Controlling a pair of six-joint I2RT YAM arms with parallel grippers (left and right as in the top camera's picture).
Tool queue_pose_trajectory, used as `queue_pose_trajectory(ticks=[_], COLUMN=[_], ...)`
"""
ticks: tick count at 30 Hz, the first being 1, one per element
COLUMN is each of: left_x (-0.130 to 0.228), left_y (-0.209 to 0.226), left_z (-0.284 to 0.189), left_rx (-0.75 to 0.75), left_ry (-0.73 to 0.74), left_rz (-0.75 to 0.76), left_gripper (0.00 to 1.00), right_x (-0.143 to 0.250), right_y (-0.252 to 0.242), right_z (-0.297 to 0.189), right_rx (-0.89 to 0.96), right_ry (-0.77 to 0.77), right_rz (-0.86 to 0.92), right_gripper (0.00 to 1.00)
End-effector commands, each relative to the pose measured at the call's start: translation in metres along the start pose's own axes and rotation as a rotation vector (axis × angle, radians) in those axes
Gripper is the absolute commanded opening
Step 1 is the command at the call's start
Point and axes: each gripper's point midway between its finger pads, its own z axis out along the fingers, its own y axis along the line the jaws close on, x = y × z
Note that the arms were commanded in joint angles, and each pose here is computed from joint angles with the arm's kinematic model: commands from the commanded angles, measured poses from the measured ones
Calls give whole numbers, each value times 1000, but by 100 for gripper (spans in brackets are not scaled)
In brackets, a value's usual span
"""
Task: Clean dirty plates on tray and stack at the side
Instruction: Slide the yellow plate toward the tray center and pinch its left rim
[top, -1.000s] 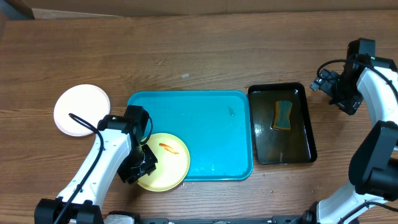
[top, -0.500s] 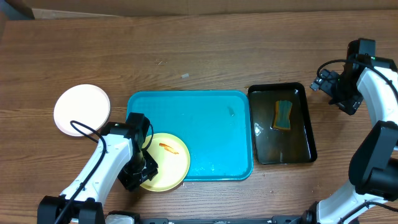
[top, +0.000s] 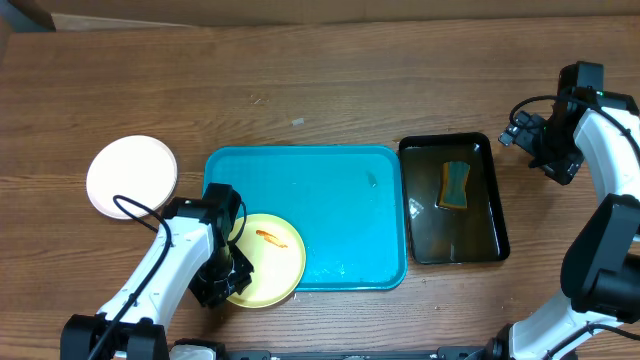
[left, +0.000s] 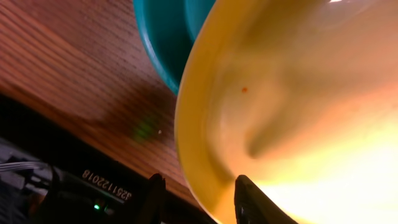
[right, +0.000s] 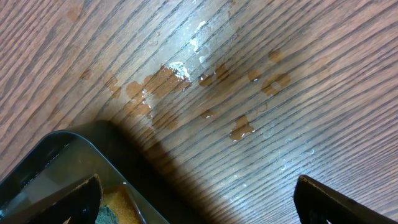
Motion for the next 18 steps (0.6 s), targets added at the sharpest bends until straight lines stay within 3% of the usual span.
queue_pose_trajectory(ticks=[1,14,16,18], left_x=[2,-9,-13,-19], left_y=[4,-15,-20,-26], left_z=[8,0,-5,-9], left_rx=[-2,77,93,117], left_ry=[-1,-42,-60,-85], left_rz=[-25,61,89,126], left_gripper=[40,34,27,4], right_x=[-3,-4,-3,-3], right_y=[0,0,0,0], right_z=[-4,-4,-4,-4], right_rx=[-4,-4,-4,-4], right_ry=[-15,-15,-15,-15], right_rz=[7,7,7,7], right_gripper=[100,100,100,100])
